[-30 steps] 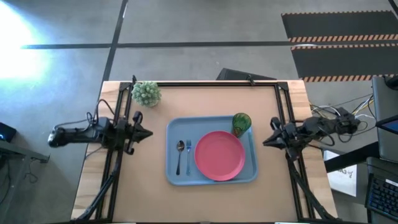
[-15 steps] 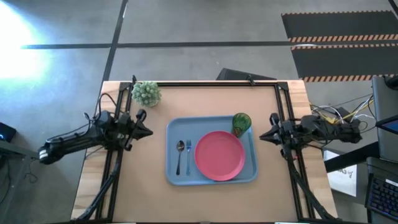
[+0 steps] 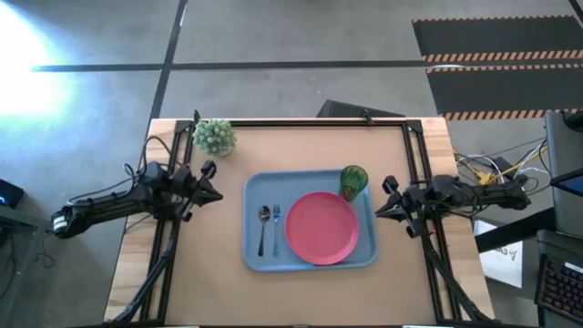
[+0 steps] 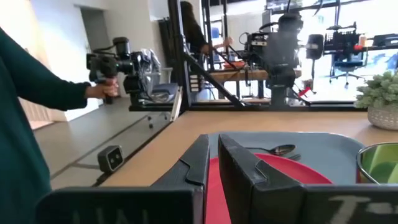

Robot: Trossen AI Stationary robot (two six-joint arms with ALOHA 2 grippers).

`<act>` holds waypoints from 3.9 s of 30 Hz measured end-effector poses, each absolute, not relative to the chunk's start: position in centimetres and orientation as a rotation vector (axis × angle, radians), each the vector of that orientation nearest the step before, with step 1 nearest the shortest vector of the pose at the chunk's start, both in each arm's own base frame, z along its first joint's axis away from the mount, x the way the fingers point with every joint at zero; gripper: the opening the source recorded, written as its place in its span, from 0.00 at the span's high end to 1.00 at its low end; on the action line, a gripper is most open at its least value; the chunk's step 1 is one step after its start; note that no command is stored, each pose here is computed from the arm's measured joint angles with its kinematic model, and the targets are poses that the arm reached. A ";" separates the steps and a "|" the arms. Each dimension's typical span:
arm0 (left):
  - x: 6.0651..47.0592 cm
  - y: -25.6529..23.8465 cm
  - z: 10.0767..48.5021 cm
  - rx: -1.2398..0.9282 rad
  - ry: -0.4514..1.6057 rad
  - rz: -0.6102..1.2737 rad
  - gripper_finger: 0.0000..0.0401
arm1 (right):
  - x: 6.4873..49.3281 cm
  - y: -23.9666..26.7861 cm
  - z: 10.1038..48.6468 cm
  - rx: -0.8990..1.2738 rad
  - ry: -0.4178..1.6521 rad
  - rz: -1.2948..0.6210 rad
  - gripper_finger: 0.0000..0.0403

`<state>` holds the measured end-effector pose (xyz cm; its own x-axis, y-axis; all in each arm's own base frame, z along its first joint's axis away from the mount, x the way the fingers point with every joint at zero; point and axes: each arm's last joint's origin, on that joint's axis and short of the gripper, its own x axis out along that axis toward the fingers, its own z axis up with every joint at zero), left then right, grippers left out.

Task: Pick and place plate/cup/fork/spoon on tray
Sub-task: Return to Home Position

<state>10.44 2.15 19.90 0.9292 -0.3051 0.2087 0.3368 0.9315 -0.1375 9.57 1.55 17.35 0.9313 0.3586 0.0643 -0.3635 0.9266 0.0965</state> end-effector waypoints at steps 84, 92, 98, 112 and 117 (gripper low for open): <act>11.8 0.3 17.7 -0.243 0.032 -0.295 1.00 | 9.6 1.6 17.5 0.226 -0.014 0.393 0.94; 11.7 0.2 16.6 -0.217 0.118 -0.197 1.00 | 9.5 1.6 17.6 0.181 -0.025 0.392 0.94; 11.9 0.5 15.7 -0.228 0.181 -0.115 1.00 | 9.5 1.6 17.6 0.136 -0.035 0.391 0.94; 12.0 0.5 15.9 -0.225 0.159 -0.118 1.00 | 9.5 1.6 17.7 0.144 -0.032 0.391 0.94; 12.0 0.5 15.9 -0.224 0.160 -0.118 1.00 | 9.5 1.6 17.5 0.090 -0.031 0.388 0.94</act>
<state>12.03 0.49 15.90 0.9804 -0.1338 -0.1445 0.0983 0.9683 -0.2296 9.54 1.60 17.55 0.9251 0.3767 0.0476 -0.3795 0.9216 0.0820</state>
